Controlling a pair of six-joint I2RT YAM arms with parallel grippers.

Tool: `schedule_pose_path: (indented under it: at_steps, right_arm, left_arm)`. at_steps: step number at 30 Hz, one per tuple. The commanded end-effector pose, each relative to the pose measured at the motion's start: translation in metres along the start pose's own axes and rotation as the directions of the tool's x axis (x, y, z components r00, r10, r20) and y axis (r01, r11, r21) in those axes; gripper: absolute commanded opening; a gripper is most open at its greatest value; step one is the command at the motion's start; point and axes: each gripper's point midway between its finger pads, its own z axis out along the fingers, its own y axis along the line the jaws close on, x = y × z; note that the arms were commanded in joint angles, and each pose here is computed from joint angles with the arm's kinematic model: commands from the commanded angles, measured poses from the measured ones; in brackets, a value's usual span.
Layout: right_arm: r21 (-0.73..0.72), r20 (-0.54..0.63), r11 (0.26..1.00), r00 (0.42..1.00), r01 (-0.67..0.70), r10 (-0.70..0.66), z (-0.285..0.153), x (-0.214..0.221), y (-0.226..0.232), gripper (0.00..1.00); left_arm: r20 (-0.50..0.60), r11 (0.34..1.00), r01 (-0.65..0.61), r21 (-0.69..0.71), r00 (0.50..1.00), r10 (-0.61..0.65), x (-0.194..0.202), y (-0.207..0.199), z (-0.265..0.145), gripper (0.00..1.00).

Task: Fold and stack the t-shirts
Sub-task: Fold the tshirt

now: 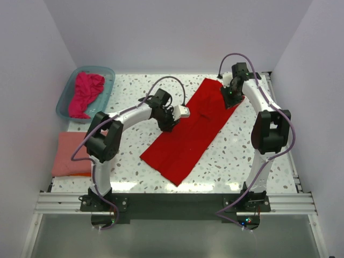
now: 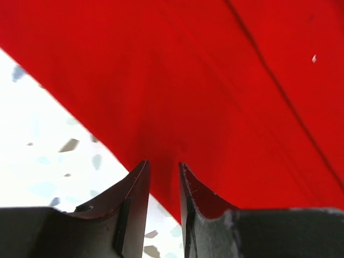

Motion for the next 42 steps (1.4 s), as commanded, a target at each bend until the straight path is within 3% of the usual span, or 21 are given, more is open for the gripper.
schedule_pose_path:
  at_steps: [1,8,12,16,21,26,29,35,38,39,42]
  right_arm:
    - [-0.017,-0.002,0.999,0.999,-0.046,0.046,-0.013,0.004,0.008,0.25]
    - [-0.010,-0.037,0.998,0.998,-0.057,0.056,-0.019,0.010,0.008,0.26]
    - [0.001,-0.033,0.997,0.997,-0.073,0.073,-0.015,0.005,0.005,0.26]
    - [-0.019,-0.058,0.995,0.994,-0.093,0.092,-0.002,0.004,0.007,0.24]
    - [-0.050,-0.070,0.996,0.995,-0.079,0.076,0.015,0.001,0.011,0.22]
    - [-0.055,-0.097,0.998,0.995,-0.019,0.013,0.045,0.000,0.021,0.17]
    - [-0.060,-0.110,0.998,0.993,0.029,-0.035,0.065,-0.004,0.032,0.15]
    - [0.006,-0.123,0.994,0.986,0.112,-0.111,0.099,-0.014,0.032,0.09]
    - [0.068,-0.112,0.986,0.983,0.153,-0.145,0.116,-0.028,0.027,0.06]
    - [0.088,-0.097,0.982,0.983,0.165,-0.156,0.125,-0.037,0.027,0.04]
    - [0.161,-0.033,0.970,0.983,0.183,-0.180,0.130,-0.069,0.022,0.00]
  left_arm:
    - [-0.036,0.999,-0.043,0.014,0.998,0.043,0.016,-0.004,0.007,0.32]
    - [-0.151,1.000,-0.018,0.003,0.988,0.018,0.068,-0.020,0.014,0.28]
    - [-0.184,0.996,0.061,0.063,0.982,-0.049,0.098,-0.064,-0.003,0.25]
    - [-0.205,0.987,0.077,0.143,0.978,-0.046,0.093,-0.129,-0.013,0.24]
    - [-0.076,0.952,0.149,0.267,0.988,-0.134,0.042,-0.177,-0.030,0.30]
    - [0.193,0.987,0.105,0.120,0.973,-0.127,-0.028,-0.132,-0.057,0.38]
    - [0.270,0.984,0.169,0.048,0.947,-0.176,-0.052,-0.084,-0.071,0.39]
    - [0.356,0.919,0.392,-0.052,0.867,-0.350,-0.052,0.007,-0.086,0.39]
    - [0.398,0.862,0.500,-0.078,0.809,-0.433,-0.044,0.039,-0.094,0.38]
    - [0.409,0.818,0.570,-0.075,0.766,-0.497,-0.033,0.052,-0.094,0.38]
    - [0.444,0.763,0.638,-0.107,0.717,-0.537,-0.020,0.080,-0.097,0.36]
